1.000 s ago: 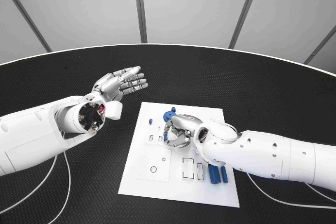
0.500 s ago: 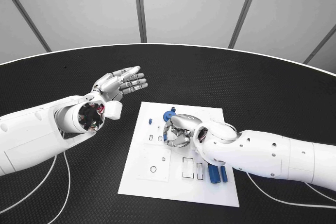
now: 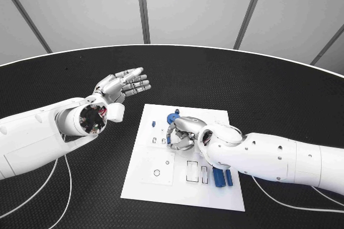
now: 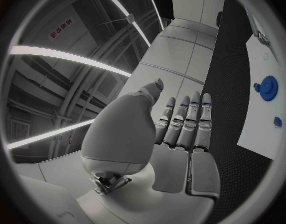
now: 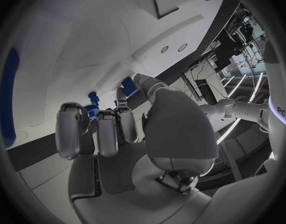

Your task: Assemble the parts on the task board

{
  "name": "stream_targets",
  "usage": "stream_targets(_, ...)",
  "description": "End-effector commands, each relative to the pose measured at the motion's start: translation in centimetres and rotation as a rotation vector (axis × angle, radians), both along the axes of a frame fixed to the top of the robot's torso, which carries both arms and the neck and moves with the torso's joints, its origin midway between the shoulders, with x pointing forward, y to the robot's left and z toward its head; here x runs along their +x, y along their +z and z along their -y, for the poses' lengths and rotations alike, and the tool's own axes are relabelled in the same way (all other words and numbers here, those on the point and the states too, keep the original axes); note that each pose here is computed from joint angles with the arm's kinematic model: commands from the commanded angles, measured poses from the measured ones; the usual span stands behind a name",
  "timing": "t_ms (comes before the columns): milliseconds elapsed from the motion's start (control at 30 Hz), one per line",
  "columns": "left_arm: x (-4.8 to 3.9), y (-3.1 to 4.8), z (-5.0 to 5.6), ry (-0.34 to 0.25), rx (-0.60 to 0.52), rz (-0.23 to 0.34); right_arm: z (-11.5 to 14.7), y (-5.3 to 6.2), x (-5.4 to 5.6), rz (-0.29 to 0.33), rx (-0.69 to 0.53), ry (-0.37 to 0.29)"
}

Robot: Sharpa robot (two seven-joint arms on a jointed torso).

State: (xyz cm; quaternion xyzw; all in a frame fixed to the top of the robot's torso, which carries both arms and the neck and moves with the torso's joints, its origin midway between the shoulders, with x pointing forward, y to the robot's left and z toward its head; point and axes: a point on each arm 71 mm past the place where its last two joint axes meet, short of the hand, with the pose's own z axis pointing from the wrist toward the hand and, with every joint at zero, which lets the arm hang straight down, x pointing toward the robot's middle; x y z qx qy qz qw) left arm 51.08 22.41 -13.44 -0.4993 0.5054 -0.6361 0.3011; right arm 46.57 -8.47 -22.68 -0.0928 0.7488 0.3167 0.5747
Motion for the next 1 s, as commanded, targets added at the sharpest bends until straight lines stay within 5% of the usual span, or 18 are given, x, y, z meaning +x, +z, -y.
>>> stream_targets(33, 0.01, 0.00, 0.0, 0.000, 0.000, 0.000, 0.0, 0.1, 0.0, 0.005, 0.005, -0.002)
stream_targets(300, 0.06, -0.05, -0.1, 0.001, 0.008, -0.003, 0.2, 0.8, -0.5, 0.055, 0.067, 0.019)
stream_targets(600, 0.39, -0.57, -0.5, -0.053, 0.155, -0.006, 1.9, 3.2, -3.2, 0.165, 0.233, 0.164)
stream_targets(767, 0.67, -1.26, -0.9, -0.147, 0.382, 0.010, 5.3, 4.9, -3.6, 0.088, 0.356, 0.083)
stream_targets(1000, 0.94, -2.88, -1.3, -0.296, 0.698, -0.055, 10.6, 6.4, -3.2, 0.009, 0.467, -0.102)
